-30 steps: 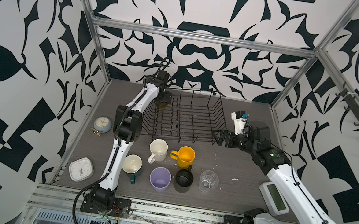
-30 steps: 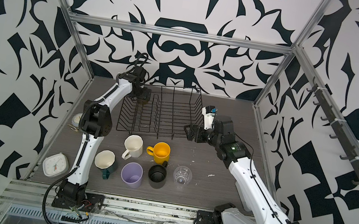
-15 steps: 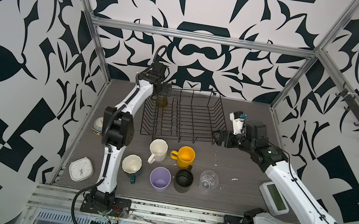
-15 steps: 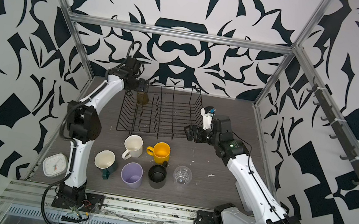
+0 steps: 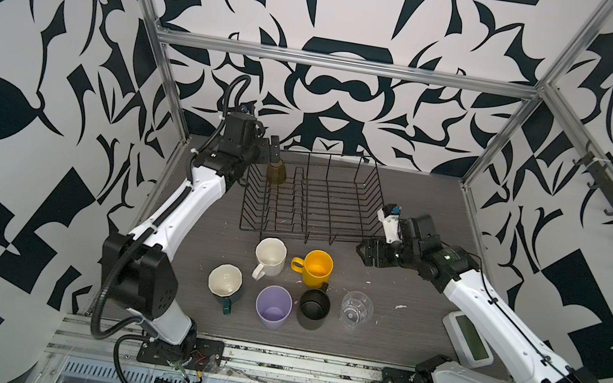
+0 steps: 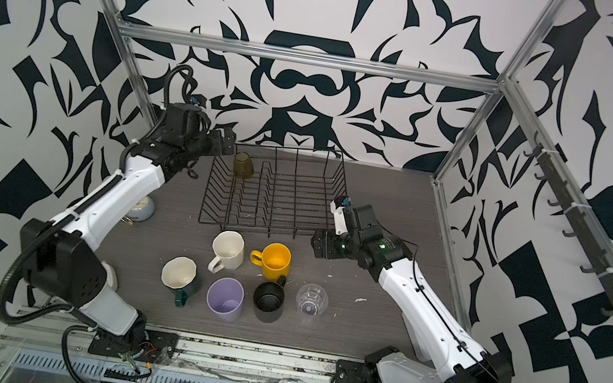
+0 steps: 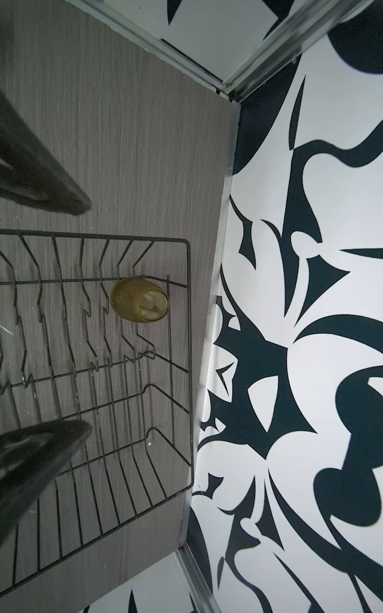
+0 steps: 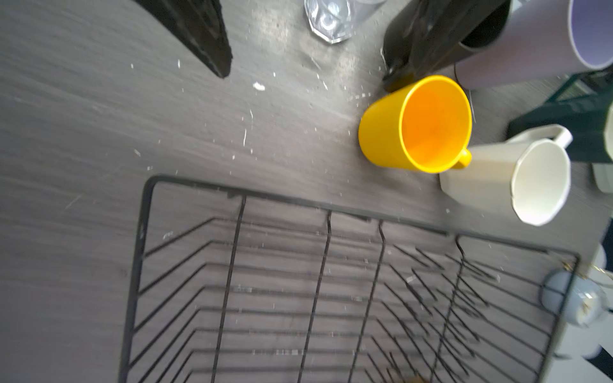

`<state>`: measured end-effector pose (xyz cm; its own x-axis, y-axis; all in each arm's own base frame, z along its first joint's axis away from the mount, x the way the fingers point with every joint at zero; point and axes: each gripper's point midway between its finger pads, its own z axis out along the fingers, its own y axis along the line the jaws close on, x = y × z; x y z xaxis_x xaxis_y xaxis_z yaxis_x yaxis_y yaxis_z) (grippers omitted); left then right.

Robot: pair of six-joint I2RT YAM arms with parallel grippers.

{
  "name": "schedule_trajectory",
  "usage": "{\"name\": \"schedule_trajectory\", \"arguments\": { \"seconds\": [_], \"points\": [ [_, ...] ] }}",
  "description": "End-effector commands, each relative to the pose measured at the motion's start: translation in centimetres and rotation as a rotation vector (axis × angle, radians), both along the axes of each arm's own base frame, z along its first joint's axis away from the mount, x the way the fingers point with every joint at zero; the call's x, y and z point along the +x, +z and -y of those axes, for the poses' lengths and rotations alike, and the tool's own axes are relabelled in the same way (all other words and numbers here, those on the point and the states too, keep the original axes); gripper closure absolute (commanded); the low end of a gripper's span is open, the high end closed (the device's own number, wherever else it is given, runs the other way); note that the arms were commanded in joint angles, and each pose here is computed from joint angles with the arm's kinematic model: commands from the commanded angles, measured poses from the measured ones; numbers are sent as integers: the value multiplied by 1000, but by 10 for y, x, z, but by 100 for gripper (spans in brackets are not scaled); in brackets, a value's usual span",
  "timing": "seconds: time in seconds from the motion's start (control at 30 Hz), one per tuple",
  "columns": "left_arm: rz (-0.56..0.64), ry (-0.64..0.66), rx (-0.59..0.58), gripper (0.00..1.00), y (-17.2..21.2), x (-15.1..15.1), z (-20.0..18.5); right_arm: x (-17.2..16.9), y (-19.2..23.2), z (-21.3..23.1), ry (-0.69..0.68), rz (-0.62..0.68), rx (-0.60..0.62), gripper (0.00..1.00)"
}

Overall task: Load the cups into the dish rack
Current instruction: 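Move the right gripper down to the clear plastic cup while the left arm withdraws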

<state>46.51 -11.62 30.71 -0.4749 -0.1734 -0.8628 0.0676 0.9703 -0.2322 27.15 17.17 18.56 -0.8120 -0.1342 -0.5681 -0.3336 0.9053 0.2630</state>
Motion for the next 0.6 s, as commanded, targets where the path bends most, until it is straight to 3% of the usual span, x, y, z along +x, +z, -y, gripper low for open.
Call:
{"name": "schedule_trajectory", "arguments": {
  "seconds": [0.0, 0.23, 0.57],
  "points": [
    [134, 8, -71, 1, 30, -14, -3, -18, -1, 13, -32, -23, -62, 16],
    [251, 34, -151, 1, 46, -52, -18, -52, -30, 23, -67, -138, -119, 23],
    [313, 40, -197, 1, 56, -71, -24, -92, -62, 30, -109, -258, -137, 37]
  ]
}}
